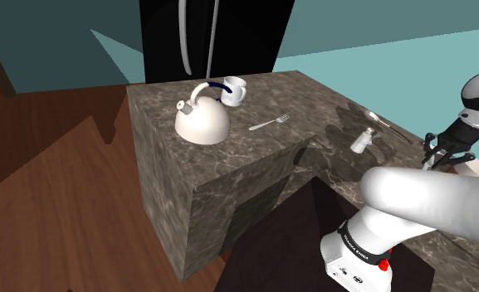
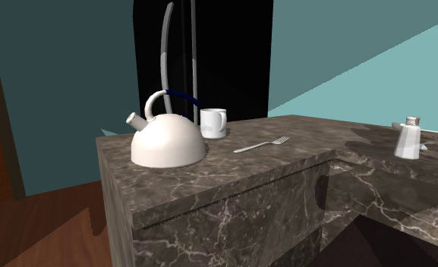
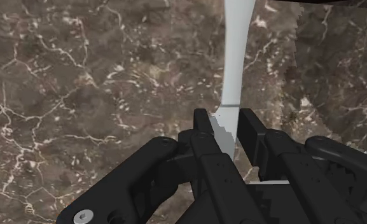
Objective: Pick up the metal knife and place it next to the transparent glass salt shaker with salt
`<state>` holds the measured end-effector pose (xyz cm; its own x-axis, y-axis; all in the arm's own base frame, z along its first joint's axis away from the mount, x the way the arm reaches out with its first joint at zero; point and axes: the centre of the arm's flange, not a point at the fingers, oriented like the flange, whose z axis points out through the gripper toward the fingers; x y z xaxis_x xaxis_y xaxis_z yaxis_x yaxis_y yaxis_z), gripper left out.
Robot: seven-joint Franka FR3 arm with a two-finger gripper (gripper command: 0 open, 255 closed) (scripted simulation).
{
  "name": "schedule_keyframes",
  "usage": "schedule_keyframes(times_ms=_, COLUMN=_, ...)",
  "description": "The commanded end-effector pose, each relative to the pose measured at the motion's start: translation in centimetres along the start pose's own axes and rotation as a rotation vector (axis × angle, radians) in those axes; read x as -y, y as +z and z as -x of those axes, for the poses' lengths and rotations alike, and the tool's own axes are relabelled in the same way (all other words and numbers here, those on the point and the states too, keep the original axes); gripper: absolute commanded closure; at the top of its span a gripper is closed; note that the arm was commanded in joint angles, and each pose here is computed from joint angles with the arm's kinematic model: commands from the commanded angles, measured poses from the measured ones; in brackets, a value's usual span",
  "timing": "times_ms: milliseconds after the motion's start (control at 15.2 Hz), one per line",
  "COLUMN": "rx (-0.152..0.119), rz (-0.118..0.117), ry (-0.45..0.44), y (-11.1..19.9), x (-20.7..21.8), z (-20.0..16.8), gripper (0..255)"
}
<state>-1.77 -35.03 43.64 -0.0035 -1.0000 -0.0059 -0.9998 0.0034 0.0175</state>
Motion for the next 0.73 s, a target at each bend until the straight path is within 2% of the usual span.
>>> schedule_keyframes(times_ms=0, rx=-0.001, rz=0.0, ry=0.0, y=1.1, x=0.0, z=0.0, gripper=255)
schedule_keyframes(times_ms=660, rx=-0.001, rz=0.0, ry=0.0, y=6.4, x=0.1, z=0.0, gripper=255)
